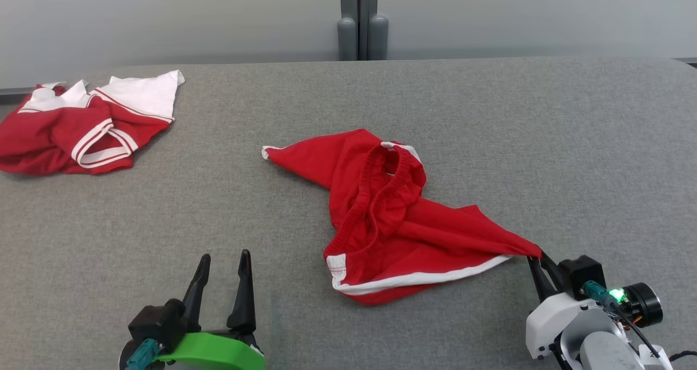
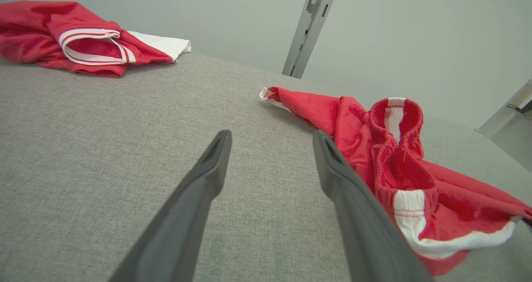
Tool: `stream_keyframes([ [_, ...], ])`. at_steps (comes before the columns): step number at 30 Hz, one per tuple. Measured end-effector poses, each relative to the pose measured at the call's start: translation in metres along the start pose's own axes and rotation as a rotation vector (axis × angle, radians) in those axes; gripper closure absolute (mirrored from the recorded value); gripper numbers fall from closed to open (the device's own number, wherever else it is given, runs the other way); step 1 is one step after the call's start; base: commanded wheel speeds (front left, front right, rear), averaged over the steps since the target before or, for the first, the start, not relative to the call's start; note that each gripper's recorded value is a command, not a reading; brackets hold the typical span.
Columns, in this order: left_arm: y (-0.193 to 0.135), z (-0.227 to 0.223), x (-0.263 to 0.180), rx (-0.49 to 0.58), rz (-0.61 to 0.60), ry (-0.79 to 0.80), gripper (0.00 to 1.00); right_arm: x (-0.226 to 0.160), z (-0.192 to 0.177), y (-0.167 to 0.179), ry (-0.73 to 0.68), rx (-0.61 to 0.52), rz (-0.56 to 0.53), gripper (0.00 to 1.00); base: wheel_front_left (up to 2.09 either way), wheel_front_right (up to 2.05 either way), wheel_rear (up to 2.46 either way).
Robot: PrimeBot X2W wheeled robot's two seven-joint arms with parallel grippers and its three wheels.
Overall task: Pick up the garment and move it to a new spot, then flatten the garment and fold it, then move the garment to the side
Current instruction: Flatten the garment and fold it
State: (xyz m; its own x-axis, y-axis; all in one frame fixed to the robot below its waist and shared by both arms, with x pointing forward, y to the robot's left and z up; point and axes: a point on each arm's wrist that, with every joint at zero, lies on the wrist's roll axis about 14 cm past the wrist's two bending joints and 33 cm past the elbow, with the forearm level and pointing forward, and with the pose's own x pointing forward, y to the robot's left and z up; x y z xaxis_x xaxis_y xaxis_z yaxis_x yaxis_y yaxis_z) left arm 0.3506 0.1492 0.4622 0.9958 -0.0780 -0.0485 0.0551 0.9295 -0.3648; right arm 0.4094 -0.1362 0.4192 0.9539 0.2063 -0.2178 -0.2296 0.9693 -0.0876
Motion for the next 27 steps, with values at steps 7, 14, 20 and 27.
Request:
stream_keyframes([
  [7,-0.006,0.001,0.004,0.001,-0.023,-0.003,0.00,-0.003,-0.002,-0.006,0.006,0.014,-0.021,0.57,0.00,0.00,0.00],
  [14,-0.020,0.002,0.004,-0.003,-0.074,-0.008,0.00,-0.014,0.001,-0.020,-0.012,0.012,-0.067,0.00,0.00,0.00,0.00],
  [20,-0.058,-0.003,0.005,0.059,-0.208,0.009,0.00,-0.029,0.010,-0.036,-0.054,0.011,-0.120,0.00,0.00,0.00,0.00],
  [27,-0.108,-0.034,-0.001,0.232,-0.486,0.160,0.00,-0.047,0.026,-0.048,-0.114,0.004,-0.166,0.00,0.00,0.00,0.00],
])
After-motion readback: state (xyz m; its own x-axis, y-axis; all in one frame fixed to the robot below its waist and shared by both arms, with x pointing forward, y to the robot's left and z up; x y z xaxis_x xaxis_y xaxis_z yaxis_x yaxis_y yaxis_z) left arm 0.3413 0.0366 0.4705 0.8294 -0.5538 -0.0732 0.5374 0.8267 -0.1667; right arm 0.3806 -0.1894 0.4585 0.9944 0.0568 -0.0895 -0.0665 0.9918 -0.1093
